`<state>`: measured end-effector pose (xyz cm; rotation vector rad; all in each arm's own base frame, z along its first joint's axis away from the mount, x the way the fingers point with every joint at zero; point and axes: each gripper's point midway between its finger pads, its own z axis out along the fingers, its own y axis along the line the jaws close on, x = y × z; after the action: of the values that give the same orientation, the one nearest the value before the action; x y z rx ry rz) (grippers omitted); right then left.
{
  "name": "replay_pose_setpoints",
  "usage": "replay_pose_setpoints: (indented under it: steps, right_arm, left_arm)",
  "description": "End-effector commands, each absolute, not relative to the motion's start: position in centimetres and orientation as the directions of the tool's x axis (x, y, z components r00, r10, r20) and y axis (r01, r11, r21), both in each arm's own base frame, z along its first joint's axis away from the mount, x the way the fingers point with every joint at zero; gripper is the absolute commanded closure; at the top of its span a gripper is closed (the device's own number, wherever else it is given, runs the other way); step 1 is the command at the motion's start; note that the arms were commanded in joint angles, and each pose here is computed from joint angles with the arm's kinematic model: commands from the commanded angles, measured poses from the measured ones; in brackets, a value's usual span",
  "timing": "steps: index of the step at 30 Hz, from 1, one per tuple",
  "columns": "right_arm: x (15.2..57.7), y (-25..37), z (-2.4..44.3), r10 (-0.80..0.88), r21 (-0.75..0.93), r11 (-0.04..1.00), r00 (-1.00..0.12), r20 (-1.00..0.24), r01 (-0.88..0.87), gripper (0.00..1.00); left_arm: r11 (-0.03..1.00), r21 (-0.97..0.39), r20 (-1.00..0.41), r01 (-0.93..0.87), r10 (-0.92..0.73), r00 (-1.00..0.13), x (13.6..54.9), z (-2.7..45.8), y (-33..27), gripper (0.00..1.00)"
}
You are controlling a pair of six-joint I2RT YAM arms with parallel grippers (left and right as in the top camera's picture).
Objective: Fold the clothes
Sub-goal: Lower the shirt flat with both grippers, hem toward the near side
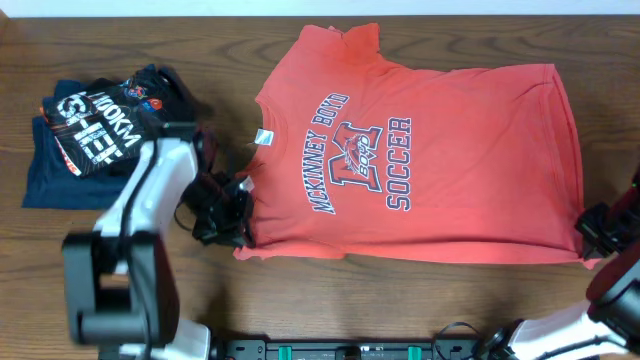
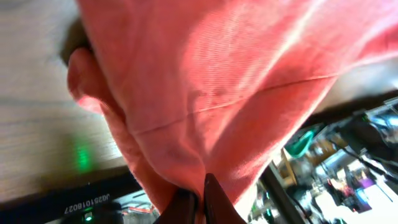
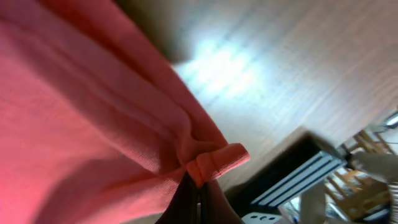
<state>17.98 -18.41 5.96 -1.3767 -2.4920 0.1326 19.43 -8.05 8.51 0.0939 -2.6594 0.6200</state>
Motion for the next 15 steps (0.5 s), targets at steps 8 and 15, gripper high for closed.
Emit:
replay_pose_setpoints:
  steps: [8, 15]
  right_arm:
    - [16.1, -19.0, 10.3, 0.903, -0.168, 0.425, -0.429, 0.011, 0.889, 0.99]
    - [16.3, -18.6, 10.5, 0.9, -0.145, 0.431, -0.435, 0.001, 0.891, 0.99]
  left_arm:
    - [0.904, -0.372, 0.234, -0.21, -0.127, -0.964, 16.7, 11.5, -7.3, 0.94]
    - [0.896, -0.403, 0.075, -0.188, -0.173, -0.982, 18.5, 12.5, -7.4, 0.94]
